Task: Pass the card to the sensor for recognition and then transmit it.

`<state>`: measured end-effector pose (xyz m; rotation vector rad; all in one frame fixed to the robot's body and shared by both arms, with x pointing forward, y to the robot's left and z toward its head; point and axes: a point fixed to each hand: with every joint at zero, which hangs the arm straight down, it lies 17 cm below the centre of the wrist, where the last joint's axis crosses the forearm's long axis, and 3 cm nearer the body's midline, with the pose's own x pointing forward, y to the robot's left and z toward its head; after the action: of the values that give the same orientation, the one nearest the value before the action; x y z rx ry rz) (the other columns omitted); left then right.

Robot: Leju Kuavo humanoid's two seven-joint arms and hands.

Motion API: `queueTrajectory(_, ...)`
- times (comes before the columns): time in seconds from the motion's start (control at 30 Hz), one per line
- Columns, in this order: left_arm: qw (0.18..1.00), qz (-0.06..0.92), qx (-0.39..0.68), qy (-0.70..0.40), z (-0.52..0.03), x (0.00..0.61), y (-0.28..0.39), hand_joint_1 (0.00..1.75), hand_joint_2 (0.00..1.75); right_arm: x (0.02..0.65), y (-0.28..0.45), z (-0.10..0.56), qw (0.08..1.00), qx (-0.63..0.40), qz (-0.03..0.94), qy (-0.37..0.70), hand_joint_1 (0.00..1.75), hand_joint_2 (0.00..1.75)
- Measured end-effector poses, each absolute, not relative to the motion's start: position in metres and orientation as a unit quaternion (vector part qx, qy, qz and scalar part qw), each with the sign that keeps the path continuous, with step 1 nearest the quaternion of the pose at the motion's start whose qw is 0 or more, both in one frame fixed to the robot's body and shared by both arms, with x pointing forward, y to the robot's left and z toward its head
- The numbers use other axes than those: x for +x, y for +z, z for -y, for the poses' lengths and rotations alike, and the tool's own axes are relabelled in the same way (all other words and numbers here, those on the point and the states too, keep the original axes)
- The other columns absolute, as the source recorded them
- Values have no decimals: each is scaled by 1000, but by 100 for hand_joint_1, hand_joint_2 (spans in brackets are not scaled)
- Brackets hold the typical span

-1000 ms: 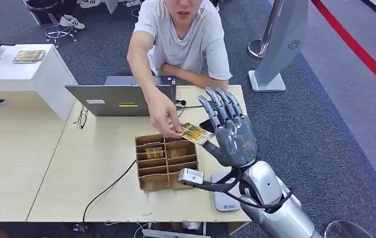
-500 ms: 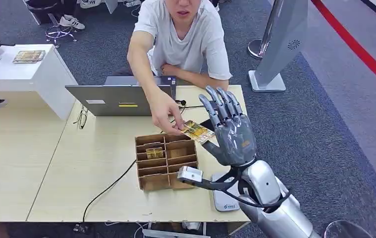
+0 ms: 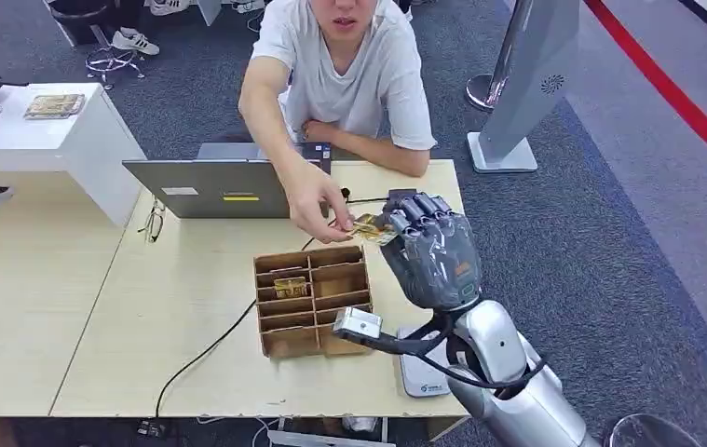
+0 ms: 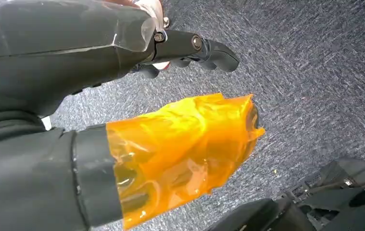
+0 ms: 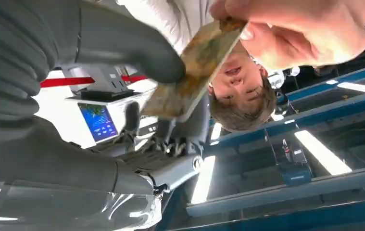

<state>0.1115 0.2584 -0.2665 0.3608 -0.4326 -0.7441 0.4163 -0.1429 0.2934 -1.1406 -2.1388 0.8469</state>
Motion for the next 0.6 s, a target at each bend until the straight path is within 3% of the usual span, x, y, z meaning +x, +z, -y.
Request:
queueTrajectory(0.3,891,210,173,-362,-258,112,-266,0,0,414,292,141,285,-420,802,315,175,175)
queueTrajectory(0.6,891,211,176,-361,-258,112,-266,0,0,407,292,127,309,-349,832,301,175,175)
